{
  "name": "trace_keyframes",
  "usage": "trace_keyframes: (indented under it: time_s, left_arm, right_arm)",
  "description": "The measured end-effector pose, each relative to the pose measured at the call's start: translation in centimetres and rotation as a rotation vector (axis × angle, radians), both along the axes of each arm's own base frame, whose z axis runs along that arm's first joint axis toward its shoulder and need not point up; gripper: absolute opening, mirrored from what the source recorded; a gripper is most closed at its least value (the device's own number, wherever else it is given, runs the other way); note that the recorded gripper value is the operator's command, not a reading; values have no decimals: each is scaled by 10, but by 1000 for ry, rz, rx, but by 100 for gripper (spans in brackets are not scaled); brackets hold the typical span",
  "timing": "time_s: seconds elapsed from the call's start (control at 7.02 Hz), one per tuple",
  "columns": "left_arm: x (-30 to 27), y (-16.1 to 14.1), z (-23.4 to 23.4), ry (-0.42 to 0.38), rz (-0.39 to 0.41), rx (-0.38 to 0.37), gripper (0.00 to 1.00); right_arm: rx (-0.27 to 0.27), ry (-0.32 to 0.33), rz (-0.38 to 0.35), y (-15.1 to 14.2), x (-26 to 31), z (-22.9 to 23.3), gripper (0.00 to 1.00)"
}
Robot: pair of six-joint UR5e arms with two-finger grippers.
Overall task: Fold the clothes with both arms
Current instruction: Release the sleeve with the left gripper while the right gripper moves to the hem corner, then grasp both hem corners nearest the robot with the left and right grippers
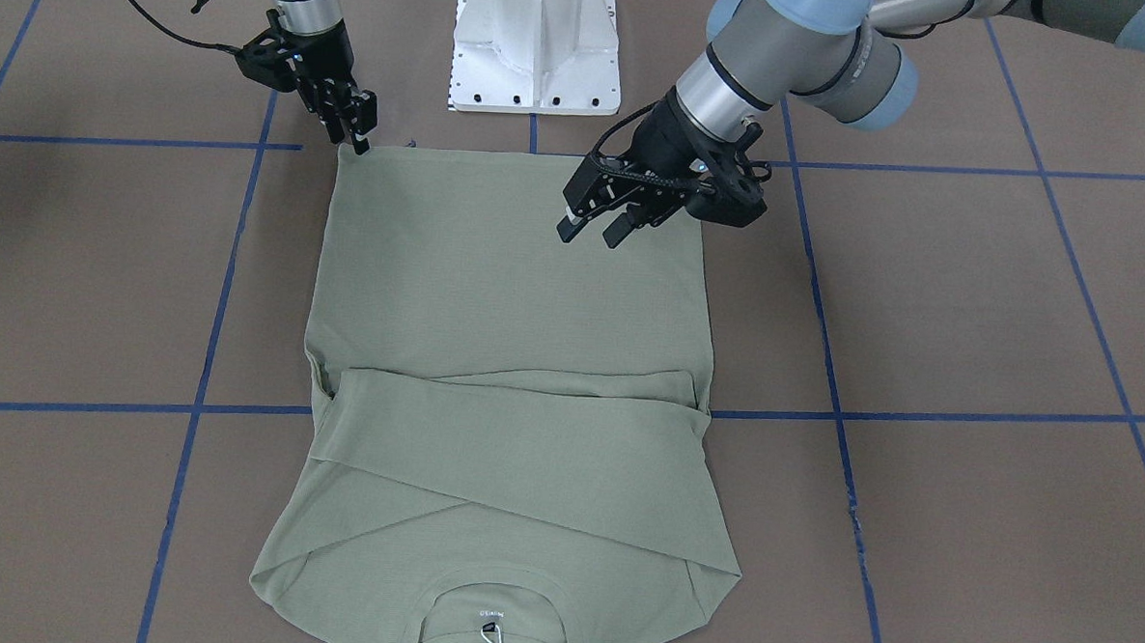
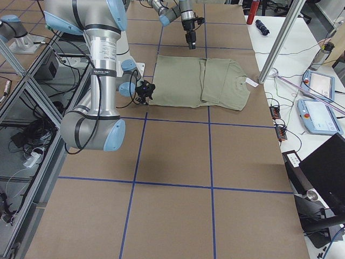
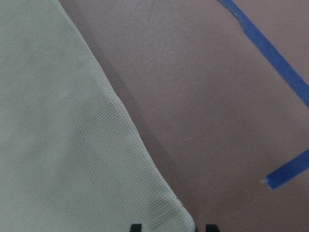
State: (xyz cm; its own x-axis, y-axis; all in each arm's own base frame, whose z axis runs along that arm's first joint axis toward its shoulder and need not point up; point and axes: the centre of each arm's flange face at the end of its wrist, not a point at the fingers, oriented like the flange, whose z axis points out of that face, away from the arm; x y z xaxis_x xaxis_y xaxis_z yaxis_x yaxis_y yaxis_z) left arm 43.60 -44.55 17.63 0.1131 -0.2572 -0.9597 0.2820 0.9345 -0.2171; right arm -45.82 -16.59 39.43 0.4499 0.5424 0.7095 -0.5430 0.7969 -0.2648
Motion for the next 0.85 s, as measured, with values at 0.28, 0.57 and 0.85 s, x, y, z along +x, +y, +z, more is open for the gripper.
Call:
trace_keyframes:
  time_s: [0.28, 0.57, 0.85]
  left_arm:
    - [-1, 1, 0, 1, 0, 1, 71]
    - [-2, 2, 7, -6, 0, -11, 71]
    - [-2, 21, 24, -72, 9, -86, 72]
  right_arm:
    - [-1, 12, -8, 3, 2, 6, 0]
    - [-3, 10, -12, 5, 3, 6, 0]
    - [-12, -19, -21, 5, 9, -8, 0]
